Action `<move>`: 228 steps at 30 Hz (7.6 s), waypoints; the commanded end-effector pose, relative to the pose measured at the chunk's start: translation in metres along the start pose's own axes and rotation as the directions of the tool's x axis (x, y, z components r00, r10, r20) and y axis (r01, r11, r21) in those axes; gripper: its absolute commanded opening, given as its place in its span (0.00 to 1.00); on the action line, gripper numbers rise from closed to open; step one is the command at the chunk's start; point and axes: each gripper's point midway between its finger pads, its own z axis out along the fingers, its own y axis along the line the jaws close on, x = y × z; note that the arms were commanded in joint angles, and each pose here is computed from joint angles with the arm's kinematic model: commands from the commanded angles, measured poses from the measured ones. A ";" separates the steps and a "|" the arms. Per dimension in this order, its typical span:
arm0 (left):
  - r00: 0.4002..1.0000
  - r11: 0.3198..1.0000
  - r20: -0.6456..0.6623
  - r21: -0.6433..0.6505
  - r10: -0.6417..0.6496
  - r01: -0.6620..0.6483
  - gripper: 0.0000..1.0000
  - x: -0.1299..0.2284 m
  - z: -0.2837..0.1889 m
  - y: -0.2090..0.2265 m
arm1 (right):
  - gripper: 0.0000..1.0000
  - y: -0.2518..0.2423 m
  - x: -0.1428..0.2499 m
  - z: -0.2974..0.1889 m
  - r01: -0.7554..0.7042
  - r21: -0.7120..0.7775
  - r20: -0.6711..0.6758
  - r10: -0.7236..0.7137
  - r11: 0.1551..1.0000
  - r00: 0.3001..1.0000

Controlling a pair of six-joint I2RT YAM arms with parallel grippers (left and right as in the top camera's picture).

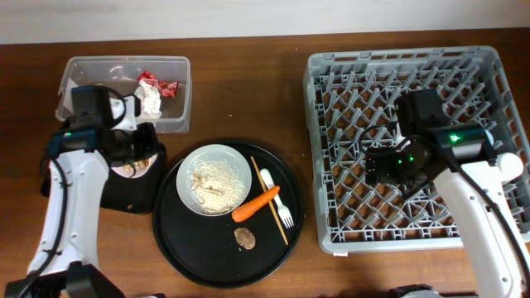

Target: Sort waste into correct bins and load items into the dishwasher rack

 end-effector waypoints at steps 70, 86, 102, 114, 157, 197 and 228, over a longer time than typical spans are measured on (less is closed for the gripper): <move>0.704 0.874 -0.521 0.237 0.483 -0.424 0.09 0.261 0.023 -0.095 | 0.99 0.021 0.016 -0.008 0.026 -0.146 -0.052 -0.034 0.989 0.998; 0.974 0.964 -0.080 -0.182 -0.210 0.193 0.93 0.106 -0.048 0.051 | 0.99 0.205 0.088 -0.040 0.548 -0.509 0.118 -0.577 0.664 0.809; 0.956 0.925 -0.038 -0.266 -0.292 0.272 0.93 0.107 -0.057 0.080 | 0.52 0.321 0.132 0.110 0.544 -0.369 -0.050 -0.600 0.754 0.798; 0.955 0.925 -0.038 -0.266 -0.293 0.272 0.94 0.107 -0.057 0.080 | 0.16 0.323 0.150 0.128 0.568 -0.352 -0.088 -0.630 0.744 0.771; 0.957 0.925 -0.031 -0.266 -0.290 0.271 0.94 0.105 -0.057 0.081 | 0.04 -0.209 -0.251 0.071 -0.249 0.794 0.419 -0.201 0.555 0.885; 0.978 0.963 -0.055 -0.194 -0.202 0.188 0.90 0.100 -0.049 0.057 | 0.70 0.065 -0.008 -0.008 0.186 -0.365 0.014 -0.195 0.912 0.981; 0.407 0.448 -0.267 0.117 0.874 -0.886 0.29 0.206 0.130 -0.166 | 0.77 0.059 -0.002 -0.006 0.176 -0.337 -0.020 -0.194 0.925 0.981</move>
